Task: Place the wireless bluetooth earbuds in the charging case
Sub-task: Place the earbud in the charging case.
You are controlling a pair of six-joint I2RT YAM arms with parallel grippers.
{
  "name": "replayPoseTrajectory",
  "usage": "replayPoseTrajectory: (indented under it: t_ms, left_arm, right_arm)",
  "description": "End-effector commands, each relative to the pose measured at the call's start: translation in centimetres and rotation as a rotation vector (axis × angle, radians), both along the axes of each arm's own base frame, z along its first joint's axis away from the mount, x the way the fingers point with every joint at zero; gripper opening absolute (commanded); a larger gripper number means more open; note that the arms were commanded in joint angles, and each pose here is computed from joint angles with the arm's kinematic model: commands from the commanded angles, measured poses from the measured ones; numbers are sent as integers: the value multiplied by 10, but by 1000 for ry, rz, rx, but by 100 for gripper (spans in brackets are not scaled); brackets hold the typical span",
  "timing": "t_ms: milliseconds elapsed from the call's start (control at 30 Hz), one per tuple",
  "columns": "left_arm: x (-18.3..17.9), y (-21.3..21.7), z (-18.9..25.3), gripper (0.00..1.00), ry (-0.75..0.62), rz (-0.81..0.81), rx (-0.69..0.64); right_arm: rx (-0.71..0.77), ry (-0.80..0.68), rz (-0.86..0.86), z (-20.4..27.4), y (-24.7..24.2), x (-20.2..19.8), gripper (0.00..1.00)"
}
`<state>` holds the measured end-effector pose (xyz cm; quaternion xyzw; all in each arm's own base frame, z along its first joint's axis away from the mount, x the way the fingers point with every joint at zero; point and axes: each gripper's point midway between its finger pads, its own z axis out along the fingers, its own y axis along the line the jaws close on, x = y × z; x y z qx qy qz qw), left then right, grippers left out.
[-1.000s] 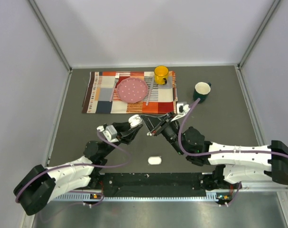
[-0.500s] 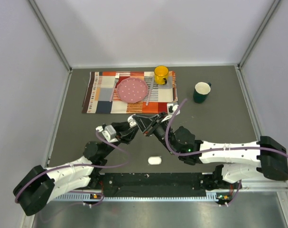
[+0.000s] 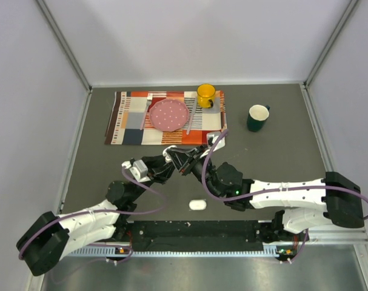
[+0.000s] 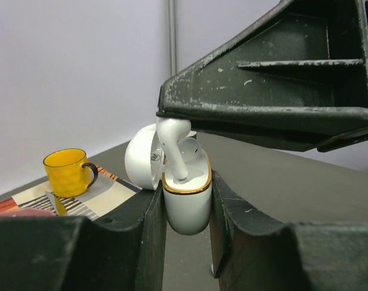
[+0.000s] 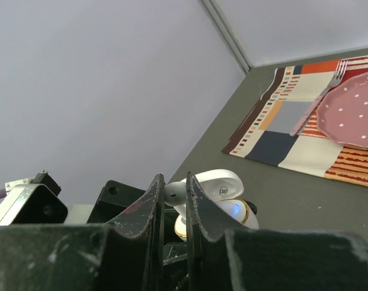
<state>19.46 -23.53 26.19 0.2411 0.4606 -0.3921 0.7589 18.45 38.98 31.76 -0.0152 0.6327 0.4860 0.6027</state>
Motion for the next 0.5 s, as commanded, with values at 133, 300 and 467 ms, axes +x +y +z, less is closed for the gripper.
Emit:
replayPoseTrajectory:
  t_ms: [133, 300, 467]
  left_arm:
    - [-9, 9, 43, 0, -100, -1, -114]
    - [-9, 11, 46, 0, -104, 6, -124]
    - [-9, 12, 47, 0, -106, 12, -128]
  right_arm:
    - [21, -21, -13, 16, 4, -2, 0]
    - [18, -16, -13, 13, 5, -2, 0]
    - [30, -11, 2, 14, 8, -4, 0]
